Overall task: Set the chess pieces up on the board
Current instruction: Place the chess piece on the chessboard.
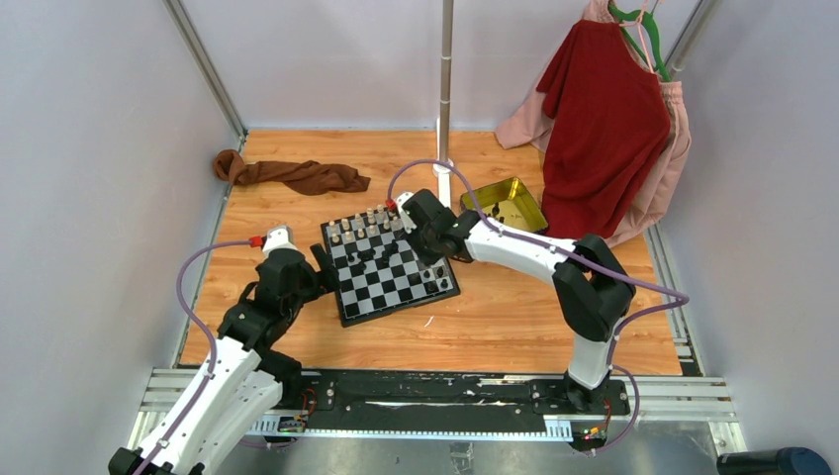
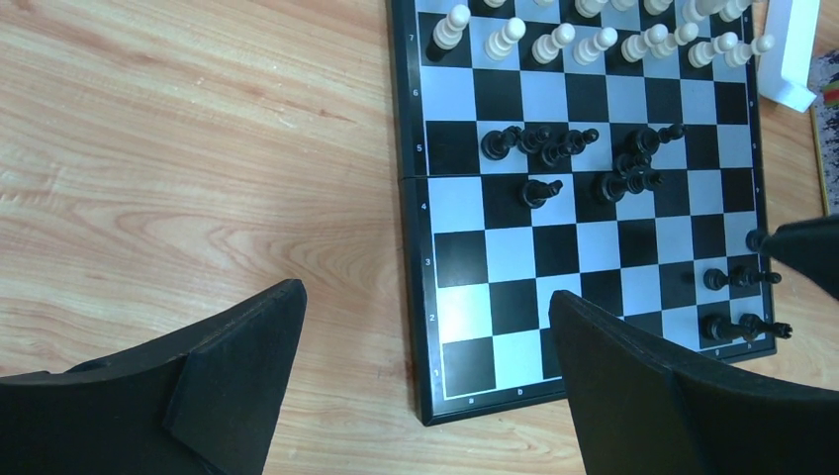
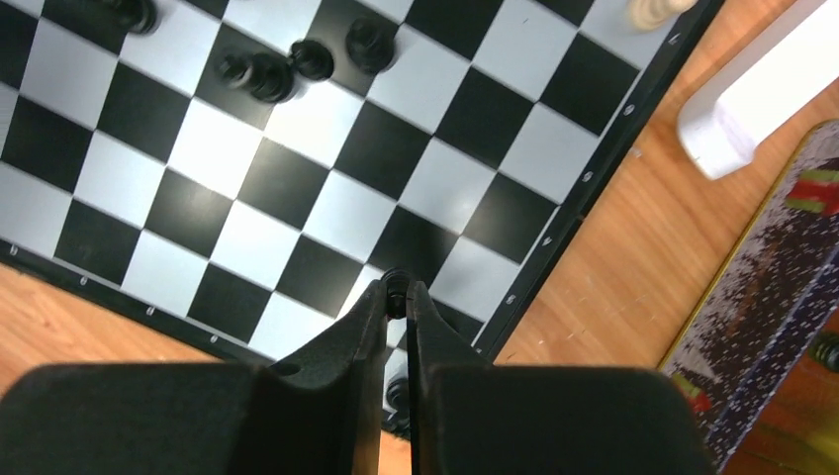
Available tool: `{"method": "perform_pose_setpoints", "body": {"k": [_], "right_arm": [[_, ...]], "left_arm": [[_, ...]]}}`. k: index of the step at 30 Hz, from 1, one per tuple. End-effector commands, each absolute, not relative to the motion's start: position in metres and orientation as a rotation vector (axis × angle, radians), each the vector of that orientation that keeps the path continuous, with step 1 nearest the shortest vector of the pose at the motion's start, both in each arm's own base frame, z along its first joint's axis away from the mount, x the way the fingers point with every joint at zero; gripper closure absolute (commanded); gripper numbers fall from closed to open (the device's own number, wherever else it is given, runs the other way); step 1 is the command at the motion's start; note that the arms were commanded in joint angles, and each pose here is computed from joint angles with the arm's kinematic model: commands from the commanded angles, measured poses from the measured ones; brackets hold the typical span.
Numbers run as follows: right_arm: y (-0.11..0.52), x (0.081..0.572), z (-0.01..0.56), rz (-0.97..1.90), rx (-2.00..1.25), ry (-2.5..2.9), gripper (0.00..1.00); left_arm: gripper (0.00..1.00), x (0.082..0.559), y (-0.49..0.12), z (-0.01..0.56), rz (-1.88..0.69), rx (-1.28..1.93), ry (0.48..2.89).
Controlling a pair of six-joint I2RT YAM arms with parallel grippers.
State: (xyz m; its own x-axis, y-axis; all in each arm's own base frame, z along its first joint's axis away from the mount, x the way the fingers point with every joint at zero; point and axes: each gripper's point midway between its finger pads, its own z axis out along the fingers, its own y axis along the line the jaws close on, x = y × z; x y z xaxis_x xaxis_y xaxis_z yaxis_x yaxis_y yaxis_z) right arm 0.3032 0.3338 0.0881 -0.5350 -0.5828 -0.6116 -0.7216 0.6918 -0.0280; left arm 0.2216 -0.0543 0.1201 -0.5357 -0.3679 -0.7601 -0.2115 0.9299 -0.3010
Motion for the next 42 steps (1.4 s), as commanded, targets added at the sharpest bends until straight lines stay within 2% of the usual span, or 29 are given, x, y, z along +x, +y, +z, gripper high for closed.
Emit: {"method": "perform_pose_setpoints", "body": {"k": [1, 12, 42], "right_arm": [[0.336, 0.282, 0.094, 0.281, -1.001, 2.281, 1.0], [0.346, 0.255, 0.084, 0.287, -1.035, 2.281, 1.0], [0.36, 0.258, 0.055, 0.282, -1.078, 2.32, 1.0]], "left_arm": [[0.0, 0.222, -0.056, 0.121, -0.225, -0.398, 2.136], [0.0, 0.222, -0.058, 0.122, -0.238, -0.389, 2.138], [0.0, 0.223, -0.062, 0.119, -0.247, -0.369, 2.155]]}}
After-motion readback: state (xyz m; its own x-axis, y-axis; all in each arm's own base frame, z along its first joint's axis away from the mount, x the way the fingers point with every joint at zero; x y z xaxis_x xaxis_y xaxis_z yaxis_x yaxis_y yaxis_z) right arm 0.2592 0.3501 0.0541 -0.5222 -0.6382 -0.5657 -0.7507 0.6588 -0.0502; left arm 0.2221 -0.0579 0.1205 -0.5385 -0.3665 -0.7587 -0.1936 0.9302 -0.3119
